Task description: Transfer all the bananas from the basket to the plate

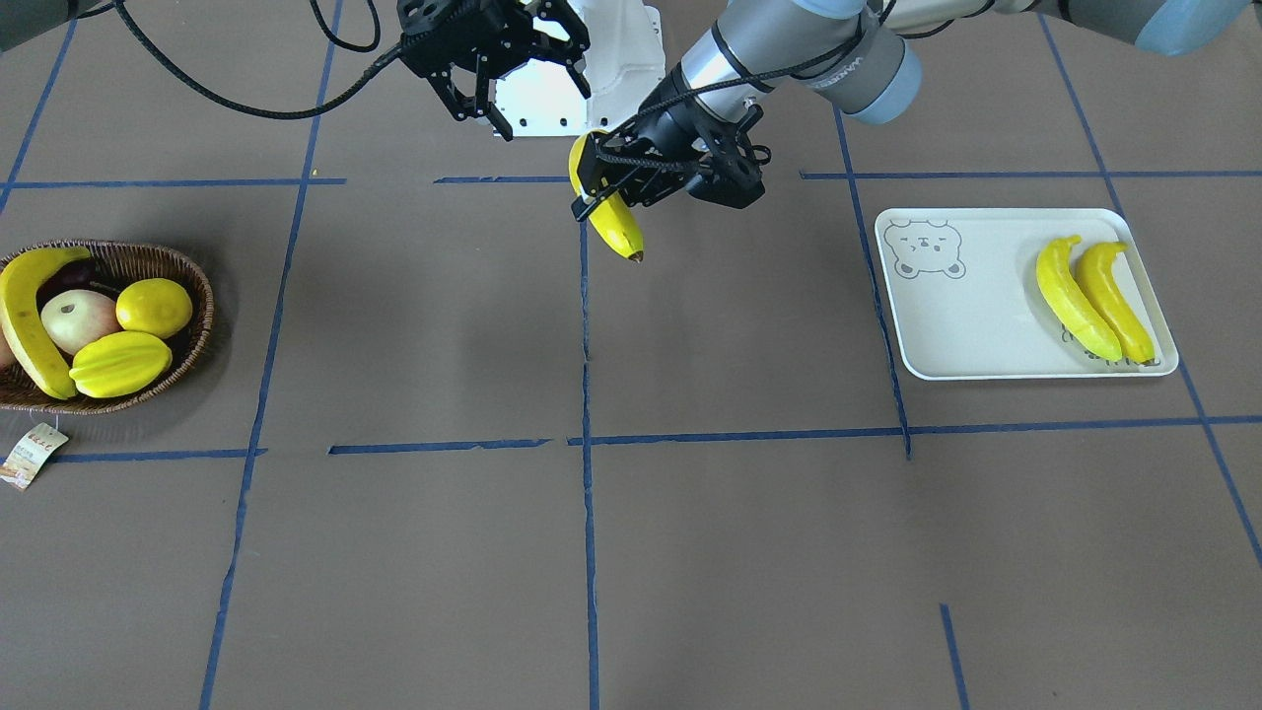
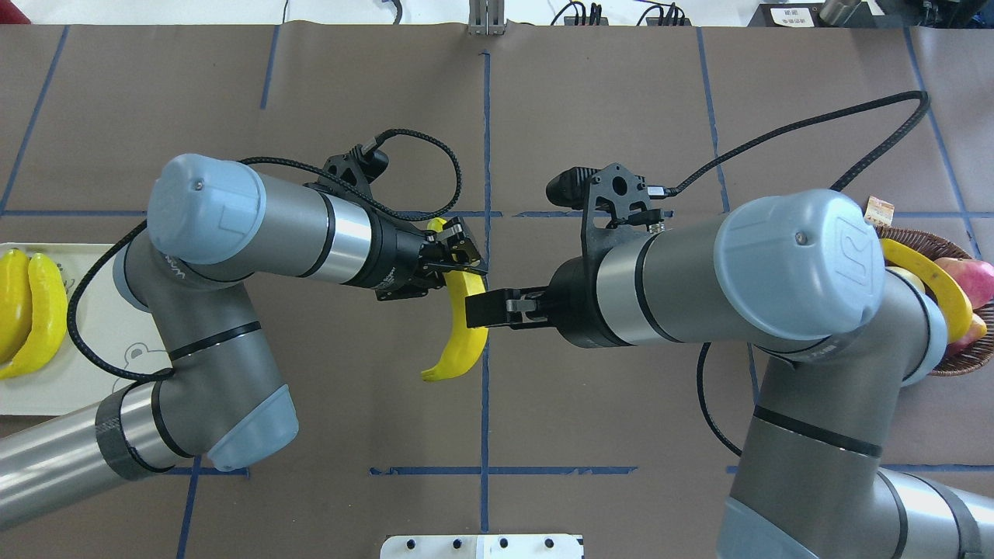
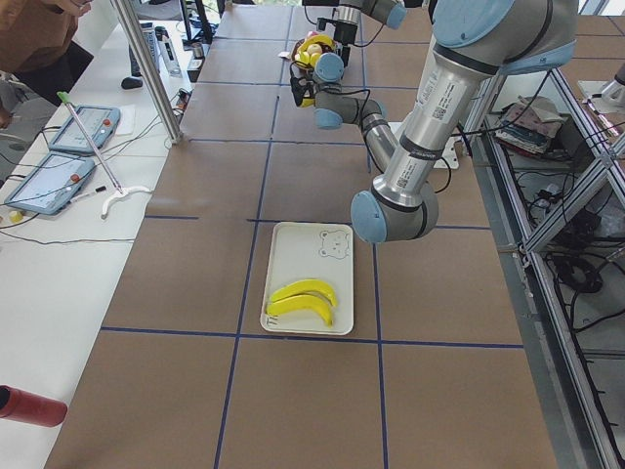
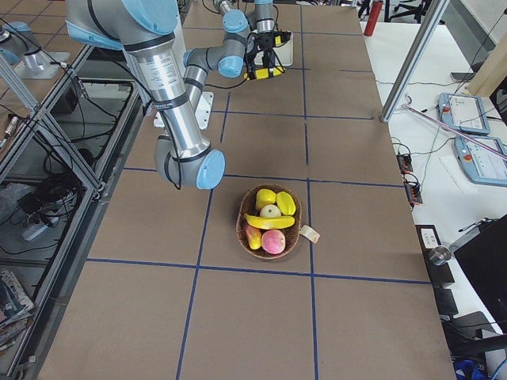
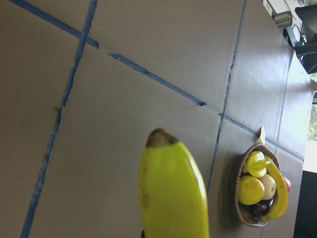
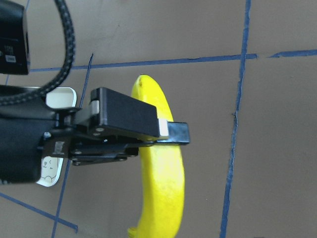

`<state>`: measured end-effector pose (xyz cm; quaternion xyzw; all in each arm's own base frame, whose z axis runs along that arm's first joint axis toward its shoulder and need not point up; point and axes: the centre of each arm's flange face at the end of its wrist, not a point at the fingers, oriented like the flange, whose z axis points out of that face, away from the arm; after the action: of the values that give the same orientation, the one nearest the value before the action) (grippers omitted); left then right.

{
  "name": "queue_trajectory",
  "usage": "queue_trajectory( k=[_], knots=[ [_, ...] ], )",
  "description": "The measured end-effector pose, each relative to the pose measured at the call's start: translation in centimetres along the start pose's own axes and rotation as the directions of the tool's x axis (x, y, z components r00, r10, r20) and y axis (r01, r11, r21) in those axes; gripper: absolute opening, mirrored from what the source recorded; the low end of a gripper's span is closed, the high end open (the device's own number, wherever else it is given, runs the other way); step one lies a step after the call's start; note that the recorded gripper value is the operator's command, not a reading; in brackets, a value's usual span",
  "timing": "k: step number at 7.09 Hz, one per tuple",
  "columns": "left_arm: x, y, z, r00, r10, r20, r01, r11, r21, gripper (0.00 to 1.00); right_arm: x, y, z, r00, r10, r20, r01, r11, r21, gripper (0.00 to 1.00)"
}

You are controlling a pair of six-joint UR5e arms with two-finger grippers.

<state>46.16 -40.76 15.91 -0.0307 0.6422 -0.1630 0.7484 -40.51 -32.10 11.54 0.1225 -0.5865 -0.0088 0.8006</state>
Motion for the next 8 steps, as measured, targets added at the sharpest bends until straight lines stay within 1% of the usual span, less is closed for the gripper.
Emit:
queue_trajectory(
  k=[1,2,3,4,6,7,8],
  knots=[
    [-0.6,-1.2,-0.9,0.994,0.003,0.105,-0.006,1.000,0.026,0.00,0.8,0.1,-0.4,1.000,0.003,-0.008,-0.003,1.000,0.002,1.00],
    [-1.9,-2.1,-2.5,0.978,0.017,0.206,-0.028,0.998,0.048,0.00,1.7,0.0,-0.6,1.000,0.008,-0.020,-0.008,1.000,0.005,1.00],
    [-3.9,-3.0,-4.3,0.954,0.048,0.296,-0.068,0.996,0.060,0.00,2.7,-0.2,-0.8,0.999,0.016,-0.036,-0.016,1.000,0.011,1.00],
    [-6.4,-4.4,-5.8,0.929,0.075,0.363,-0.106,0.992,0.065,0.00,3.5,-0.5,-0.9,0.999,0.023,-0.049,-0.022,1.000,0.017,1.00],
    [-13.3,-8.7,-8.8,0.874,0.088,0.478,-0.147,0.985,0.089,0.00,4.6,-1.1,-1.0,0.997,0.034,-0.071,-0.032,0.999,0.026,1.00],
    [-17.2,-11.1,-10.2,0.840,0.090,0.535,-0.164,0.982,0.093,0.00,5.2,-1.2,-1.0,0.996,0.039,-0.082,-0.037,0.999,0.029,1.00],
    [-21.0,-13.4,-11.0,0.805,0.072,0.589,-0.159,0.982,0.097,0.00,5.6,-1.3,-0.8,0.995,0.043,-0.092,-0.040,0.999,0.031,1.00]
  ],
)
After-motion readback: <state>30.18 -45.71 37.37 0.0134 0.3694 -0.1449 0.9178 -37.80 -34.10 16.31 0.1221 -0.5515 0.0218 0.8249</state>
